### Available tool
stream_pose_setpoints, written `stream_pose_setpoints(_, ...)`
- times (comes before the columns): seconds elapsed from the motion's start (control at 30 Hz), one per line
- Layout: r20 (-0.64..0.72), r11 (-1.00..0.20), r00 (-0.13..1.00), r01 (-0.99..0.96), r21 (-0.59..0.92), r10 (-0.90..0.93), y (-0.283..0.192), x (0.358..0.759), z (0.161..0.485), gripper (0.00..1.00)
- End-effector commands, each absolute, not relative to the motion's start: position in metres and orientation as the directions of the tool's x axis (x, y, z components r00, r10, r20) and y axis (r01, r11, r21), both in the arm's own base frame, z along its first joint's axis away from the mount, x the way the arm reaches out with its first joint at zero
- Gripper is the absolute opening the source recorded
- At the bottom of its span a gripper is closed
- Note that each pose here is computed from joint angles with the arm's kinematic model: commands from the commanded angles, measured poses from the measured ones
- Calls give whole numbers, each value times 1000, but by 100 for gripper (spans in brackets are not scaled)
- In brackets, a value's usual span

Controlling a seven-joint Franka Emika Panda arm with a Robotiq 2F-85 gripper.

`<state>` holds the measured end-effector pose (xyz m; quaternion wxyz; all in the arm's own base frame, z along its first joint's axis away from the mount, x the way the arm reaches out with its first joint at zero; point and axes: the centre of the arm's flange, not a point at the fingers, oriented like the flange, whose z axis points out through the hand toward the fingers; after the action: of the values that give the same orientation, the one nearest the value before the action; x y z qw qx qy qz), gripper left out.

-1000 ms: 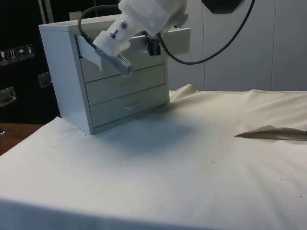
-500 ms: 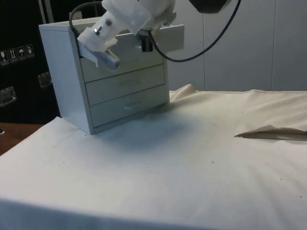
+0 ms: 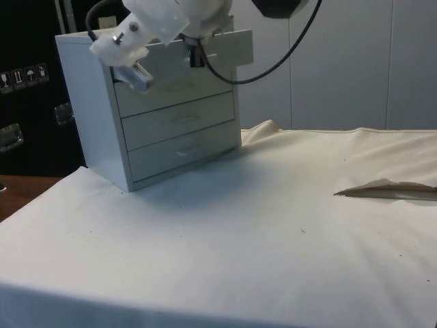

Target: Open the drawer, then close it.

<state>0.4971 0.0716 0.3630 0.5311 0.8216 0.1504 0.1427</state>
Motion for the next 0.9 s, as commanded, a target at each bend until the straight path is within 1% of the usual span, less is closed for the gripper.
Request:
stream_pose_setpoints(0.0, 80, -392, 911, 95, 915, 405, 67, 503, 363, 0)
stream_pose_setpoints(0.1, 86, -392, 912, 86, 916, 401, 65, 508, 364, 0)
stream_pose_setpoints(0.13, 82, -390, 917, 84, 917, 391, 67, 504, 364, 0)
stream_pose_setpoints(0.3, 103, -396, 916, 65, 916, 389, 57, 520, 365, 0)
stream_pose_setpoints(0.47, 110, -397, 920, 52, 916, 375, 55, 525, 364, 0)
stream_pose_setpoints(0.53, 123, -401, 918, 42, 915, 378, 49, 533, 366, 0)
stream_pose_setpoints(0.77, 137, -401, 921, 22, 916, 364, 45, 541, 365, 0)
stream_pose_setpoints(0.87, 153, -406, 919, 8, 914, 364, 39, 551, 366, 0)
